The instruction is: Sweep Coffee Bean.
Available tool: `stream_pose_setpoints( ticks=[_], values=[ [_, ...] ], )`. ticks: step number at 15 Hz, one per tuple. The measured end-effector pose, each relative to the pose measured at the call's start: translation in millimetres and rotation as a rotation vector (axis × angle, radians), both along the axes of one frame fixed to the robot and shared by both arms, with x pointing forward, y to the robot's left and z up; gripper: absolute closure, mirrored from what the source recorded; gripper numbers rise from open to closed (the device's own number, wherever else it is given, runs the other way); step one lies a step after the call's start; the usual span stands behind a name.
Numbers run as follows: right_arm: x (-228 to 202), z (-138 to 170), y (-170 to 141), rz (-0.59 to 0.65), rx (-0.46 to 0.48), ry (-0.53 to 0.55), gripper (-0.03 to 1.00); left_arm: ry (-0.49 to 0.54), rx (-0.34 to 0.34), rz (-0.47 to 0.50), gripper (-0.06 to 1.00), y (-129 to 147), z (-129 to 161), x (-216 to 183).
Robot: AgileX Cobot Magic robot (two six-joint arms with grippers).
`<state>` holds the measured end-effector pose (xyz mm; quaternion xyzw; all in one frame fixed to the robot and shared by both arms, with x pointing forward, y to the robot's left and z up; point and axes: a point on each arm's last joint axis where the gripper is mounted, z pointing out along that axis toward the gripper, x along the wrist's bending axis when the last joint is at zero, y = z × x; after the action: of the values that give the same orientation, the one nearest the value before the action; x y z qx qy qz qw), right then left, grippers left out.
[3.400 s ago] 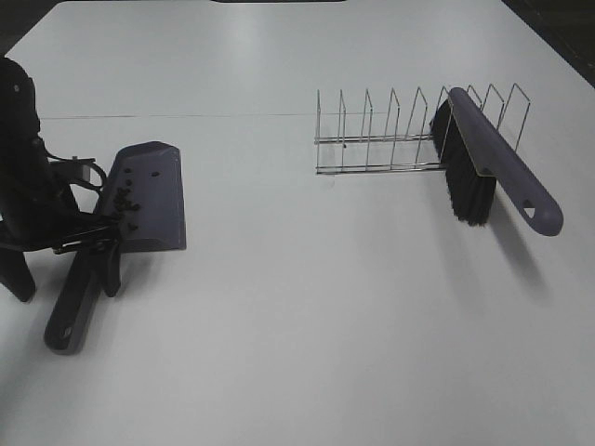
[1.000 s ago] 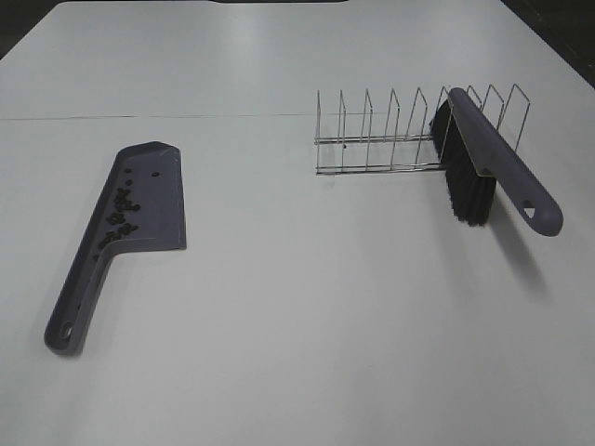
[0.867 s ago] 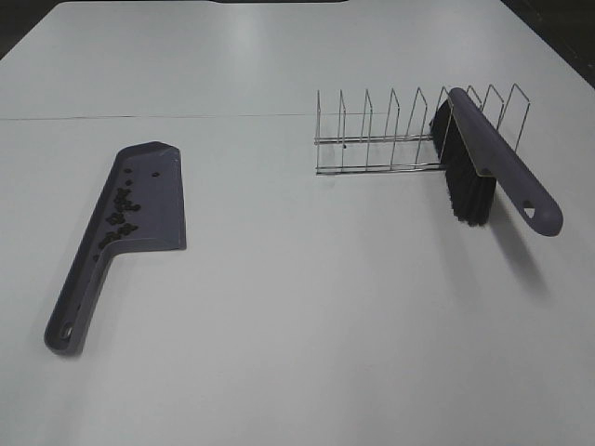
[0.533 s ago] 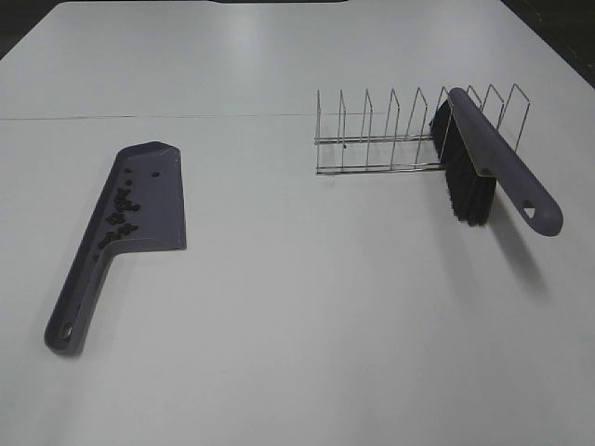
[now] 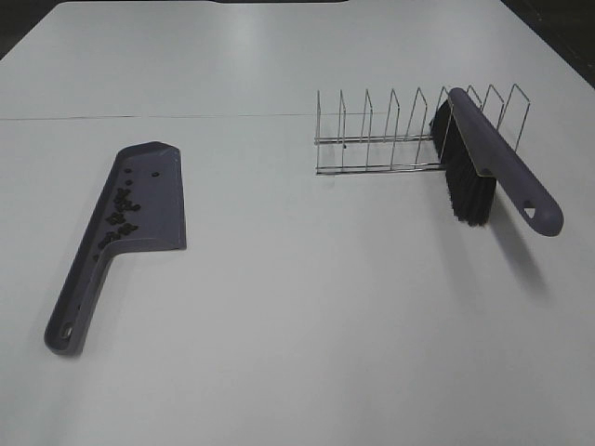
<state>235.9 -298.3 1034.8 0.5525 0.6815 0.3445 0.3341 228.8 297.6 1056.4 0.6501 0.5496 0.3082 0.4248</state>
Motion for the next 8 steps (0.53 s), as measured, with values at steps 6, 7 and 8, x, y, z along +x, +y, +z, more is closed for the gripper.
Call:
stream_pose_setpoints(
  ticks=[6, 7, 8],
  values=[
    [0.0, 0.0, 0.0, 0.000, 0.000, 0.000, 0.28, 0.000, -0.001, -0.001, 0.04, -0.1, 0.0, 0.0],
    [0.0, 0.0, 0.0, 0.000, 0.000, 0.000, 0.28, 0.000, -0.001, -0.001, 0.04, -0.1, 0.0, 0.0],
    [0.0, 0.0, 0.0, 0.000, 0.000, 0.000, 0.28, 0.000, -0.001, 0.002, 0.04, -0.1, 0.0, 0.0]
  ],
)
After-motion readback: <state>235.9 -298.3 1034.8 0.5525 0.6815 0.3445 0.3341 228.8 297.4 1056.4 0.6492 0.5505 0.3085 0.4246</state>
